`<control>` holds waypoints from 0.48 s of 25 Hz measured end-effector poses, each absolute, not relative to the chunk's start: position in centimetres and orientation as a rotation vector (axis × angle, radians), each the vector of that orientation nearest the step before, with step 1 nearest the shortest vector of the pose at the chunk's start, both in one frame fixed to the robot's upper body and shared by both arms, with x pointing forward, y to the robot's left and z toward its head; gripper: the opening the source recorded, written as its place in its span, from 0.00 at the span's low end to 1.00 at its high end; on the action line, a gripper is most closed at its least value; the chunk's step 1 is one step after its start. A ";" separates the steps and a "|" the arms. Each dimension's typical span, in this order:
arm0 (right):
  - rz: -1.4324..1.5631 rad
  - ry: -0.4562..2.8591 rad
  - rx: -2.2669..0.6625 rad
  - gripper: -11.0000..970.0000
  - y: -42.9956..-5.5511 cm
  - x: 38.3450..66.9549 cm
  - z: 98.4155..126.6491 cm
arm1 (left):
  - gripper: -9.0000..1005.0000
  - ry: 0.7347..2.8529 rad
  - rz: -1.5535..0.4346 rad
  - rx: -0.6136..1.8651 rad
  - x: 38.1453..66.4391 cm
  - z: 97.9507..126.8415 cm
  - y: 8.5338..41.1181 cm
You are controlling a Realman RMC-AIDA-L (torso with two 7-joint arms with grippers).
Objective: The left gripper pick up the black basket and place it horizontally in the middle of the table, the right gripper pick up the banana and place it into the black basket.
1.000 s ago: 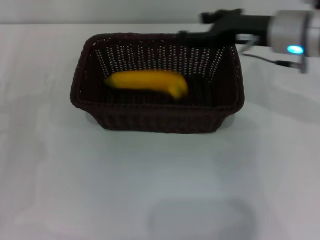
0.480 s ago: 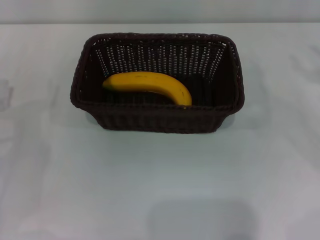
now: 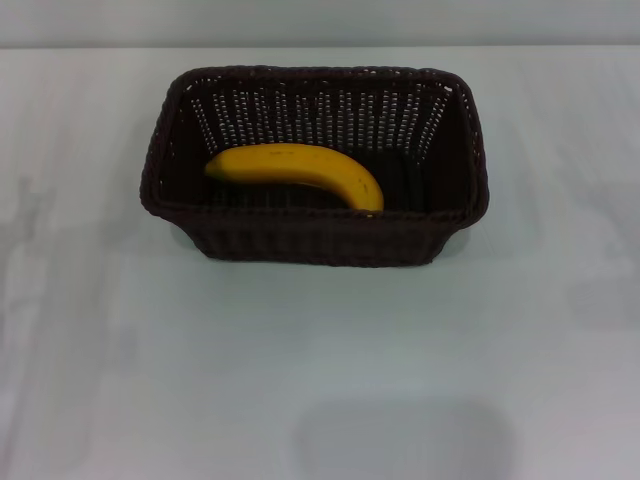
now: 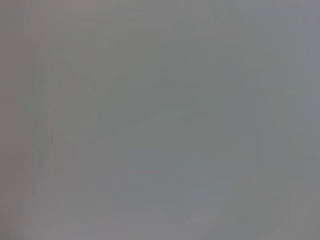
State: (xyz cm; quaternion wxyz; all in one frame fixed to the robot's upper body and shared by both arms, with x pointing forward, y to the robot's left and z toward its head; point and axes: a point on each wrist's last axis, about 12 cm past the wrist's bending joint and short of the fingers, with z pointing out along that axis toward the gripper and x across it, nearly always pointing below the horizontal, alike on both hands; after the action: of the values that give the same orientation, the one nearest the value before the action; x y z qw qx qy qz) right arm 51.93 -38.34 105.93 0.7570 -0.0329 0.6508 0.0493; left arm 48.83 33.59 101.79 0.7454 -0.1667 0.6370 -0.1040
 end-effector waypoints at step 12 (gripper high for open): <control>0.088 1.428 -0.042 0.90 -38.9 51.4 105.6 | 0.89 1.253 -0.261 -0.372 46.0 102.5 33.6</control>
State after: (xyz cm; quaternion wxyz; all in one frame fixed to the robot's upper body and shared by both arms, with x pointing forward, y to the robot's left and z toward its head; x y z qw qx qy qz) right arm 51.36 -38.90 105.60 0.7547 -0.0194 0.6546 0.0402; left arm 45.98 33.56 102.53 0.7860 -0.1724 0.5813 -0.1210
